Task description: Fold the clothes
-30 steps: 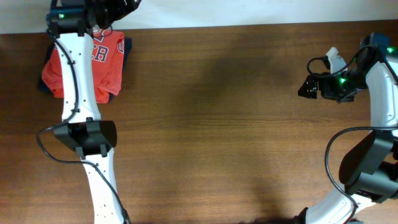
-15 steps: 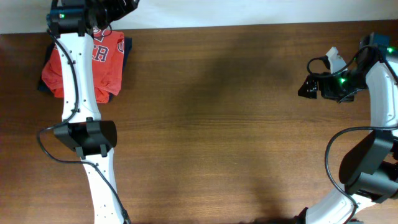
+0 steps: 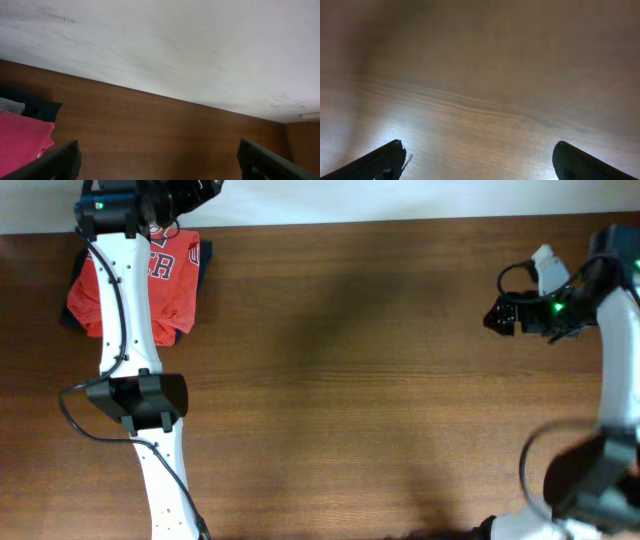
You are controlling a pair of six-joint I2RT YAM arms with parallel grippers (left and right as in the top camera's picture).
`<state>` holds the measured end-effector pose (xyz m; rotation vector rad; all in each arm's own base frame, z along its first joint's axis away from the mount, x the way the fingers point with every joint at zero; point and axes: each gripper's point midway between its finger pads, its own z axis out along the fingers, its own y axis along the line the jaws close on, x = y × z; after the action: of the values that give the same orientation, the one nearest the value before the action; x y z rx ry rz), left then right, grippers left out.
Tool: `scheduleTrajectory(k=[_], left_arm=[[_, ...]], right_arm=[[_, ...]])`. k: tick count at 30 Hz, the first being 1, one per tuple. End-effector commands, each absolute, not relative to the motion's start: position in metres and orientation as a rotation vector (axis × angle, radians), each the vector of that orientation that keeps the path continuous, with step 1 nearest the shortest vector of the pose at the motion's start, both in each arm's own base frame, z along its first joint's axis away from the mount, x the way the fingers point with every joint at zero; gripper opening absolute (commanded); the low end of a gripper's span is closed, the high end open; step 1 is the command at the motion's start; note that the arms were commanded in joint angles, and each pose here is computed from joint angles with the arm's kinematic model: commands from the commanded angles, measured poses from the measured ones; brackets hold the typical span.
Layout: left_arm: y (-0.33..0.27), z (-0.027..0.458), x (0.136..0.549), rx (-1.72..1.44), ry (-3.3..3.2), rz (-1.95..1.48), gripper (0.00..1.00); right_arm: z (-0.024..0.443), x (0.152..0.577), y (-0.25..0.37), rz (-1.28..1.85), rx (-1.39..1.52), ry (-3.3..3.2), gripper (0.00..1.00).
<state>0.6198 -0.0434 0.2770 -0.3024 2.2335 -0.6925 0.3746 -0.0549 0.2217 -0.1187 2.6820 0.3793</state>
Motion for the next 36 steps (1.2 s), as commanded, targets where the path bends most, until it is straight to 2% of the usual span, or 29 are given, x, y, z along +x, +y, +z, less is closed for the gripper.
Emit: scheduleTrajectory(k=[1,9,14,19,24,28,32,36], left_arm=[[-0.041,0.285,0.618,-0.302,2.220,-0.679,0.99],[-0.041,0.285,0.618,-0.302,2.220,-0.678,0.99],[-0.041,0.285,0.618,-0.302,2.220,-0.679,0.99],[-0.041,0.285,0.618,-0.302,2.220,-0.679,0.99],[-0.041,0.285,0.618,-0.302,2.220,-0.678,0.99],[-0.041,0.285,0.618,-0.302,2.220,-0.679,0.99],[-0.041,0.285,0.618,-0.302,2.220,-0.678,0.99],[-0.041,0.285,0.618,-0.302,2.220,-0.678,0.99]], right_arm=[[0.291,0.351,-0.032,0.279,-0.227,2.503,0.99],[0.390,0.272,0.044,0.220,-0.501,2.162,0.99],[0.432,0.207,0.084,0.233,-0.702,1.924,0.99],[0.457,0.146,0.086,0.208,-0.733,1.752,0.99],[0.459,0.099,0.081,0.177,-0.725,1.624,0.99],[0.447,0.080,0.079,0.153,-0.715,1.545,0.99],[0.422,0.083,0.079,0.138,-0.708,1.501,0.99],[0.397,0.103,0.081,0.123,-0.694,1.457,0.99]])
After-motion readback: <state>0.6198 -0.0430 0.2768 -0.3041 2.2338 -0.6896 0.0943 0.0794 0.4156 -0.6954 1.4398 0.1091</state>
